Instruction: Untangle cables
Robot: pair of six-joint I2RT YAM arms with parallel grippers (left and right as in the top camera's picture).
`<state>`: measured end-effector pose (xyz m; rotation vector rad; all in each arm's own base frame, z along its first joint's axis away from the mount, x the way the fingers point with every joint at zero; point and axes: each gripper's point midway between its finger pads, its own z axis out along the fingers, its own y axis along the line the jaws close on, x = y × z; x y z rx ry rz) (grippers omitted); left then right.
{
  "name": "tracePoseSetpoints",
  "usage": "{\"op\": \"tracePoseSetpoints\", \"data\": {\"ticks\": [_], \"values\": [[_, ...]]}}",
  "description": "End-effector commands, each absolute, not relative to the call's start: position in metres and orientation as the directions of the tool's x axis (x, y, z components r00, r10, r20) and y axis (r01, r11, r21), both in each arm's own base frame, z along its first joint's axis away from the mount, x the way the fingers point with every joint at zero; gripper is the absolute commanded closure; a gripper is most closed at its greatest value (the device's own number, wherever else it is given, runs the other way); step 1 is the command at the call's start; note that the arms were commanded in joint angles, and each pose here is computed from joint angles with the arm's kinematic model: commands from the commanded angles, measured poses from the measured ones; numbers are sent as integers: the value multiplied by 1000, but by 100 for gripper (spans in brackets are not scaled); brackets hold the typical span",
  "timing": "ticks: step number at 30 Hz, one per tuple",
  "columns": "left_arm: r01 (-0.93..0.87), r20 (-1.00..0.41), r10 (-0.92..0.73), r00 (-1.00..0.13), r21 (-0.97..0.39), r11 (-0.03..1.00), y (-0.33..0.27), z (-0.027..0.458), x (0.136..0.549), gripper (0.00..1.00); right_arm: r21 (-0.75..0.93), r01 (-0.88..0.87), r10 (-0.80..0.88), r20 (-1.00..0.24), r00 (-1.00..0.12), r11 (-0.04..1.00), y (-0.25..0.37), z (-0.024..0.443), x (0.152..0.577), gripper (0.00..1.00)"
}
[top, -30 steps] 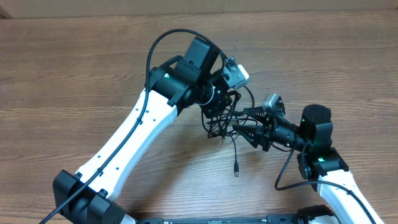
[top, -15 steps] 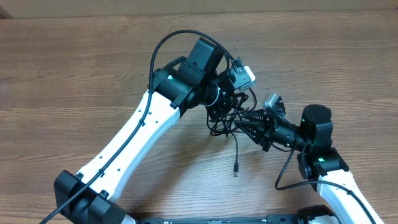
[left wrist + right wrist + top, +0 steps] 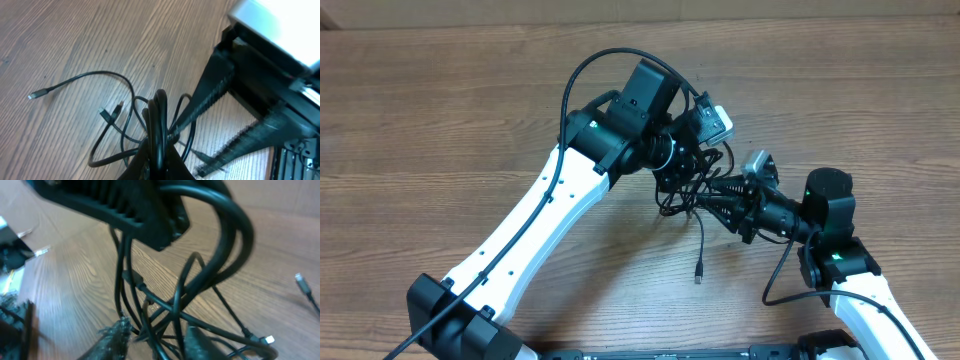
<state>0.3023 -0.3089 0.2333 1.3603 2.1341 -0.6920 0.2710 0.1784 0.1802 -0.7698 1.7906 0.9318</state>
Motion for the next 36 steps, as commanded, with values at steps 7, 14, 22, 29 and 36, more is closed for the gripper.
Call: {"op": "tracePoseSetpoints", "data": {"ticks": [7,14,22,29,36], "values": [[935,-704,625,-338,-173,310,-322,250,294,95,240,-826,-99,-937,-334,511,178,187,272,96],[934,-698,629,-343,-178,311,-321,249,293,96,241,-825,-98,-937,-335,510,178,187,272,96],[928,-696,623,-358,-190,321,-321,249,293,96,250,-822,-93,-935,-343,512,178,187,272,57],[913,-693,605,-393,-216,346,-322,250,294,96,250,-822,-94,-935,-342,512,178,187,272,79],[916,-700,597,-392,-239,322,-325,253,290,95,249,-822,-94,-935,-342,512,178,187,272,96]]}}
